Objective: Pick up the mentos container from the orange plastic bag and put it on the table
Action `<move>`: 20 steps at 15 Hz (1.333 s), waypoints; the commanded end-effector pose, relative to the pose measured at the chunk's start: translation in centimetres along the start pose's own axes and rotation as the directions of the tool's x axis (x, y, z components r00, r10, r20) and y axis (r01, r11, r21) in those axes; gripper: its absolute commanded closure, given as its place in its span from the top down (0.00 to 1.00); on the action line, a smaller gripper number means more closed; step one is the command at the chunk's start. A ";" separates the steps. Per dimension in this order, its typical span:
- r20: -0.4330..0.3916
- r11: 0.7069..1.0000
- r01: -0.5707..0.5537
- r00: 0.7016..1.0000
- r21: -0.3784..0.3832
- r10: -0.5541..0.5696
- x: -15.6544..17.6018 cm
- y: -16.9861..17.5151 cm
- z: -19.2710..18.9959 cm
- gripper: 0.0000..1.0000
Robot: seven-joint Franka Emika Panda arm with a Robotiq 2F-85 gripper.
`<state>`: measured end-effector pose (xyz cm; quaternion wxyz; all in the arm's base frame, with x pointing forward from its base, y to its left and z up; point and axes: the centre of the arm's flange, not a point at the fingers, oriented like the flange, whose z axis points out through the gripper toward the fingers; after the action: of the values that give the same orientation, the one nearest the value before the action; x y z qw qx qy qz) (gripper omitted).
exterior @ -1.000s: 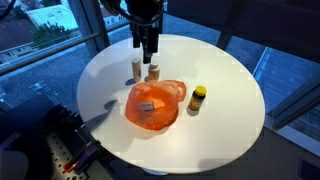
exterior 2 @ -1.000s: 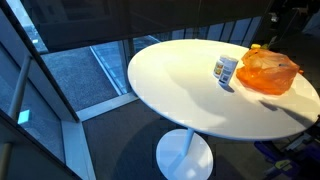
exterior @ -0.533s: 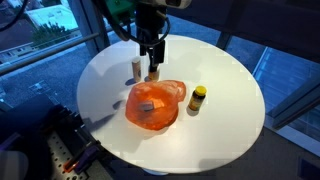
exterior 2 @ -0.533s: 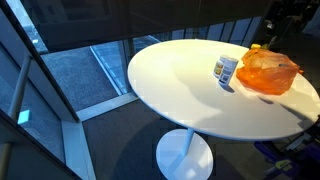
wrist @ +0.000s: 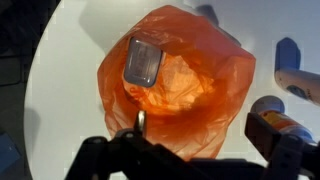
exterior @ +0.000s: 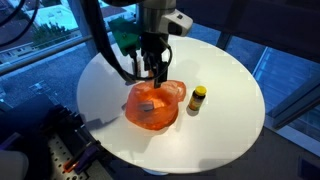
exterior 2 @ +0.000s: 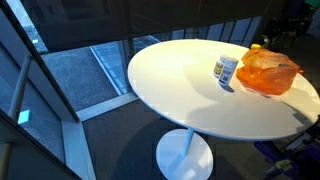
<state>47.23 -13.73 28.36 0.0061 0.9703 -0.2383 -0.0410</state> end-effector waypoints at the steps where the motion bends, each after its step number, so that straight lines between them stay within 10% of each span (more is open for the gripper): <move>1: -0.018 1.000 0.018 1.000 0.003 -0.018 0.1 1.7 2.1 1.00; 20: -0.034 1.000 0.023 0.999 -0.007 -0.023 -1.5 4.8 7.7 1.00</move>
<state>43.53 -17.40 21.50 0.0148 0.9710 -0.2361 -0.0337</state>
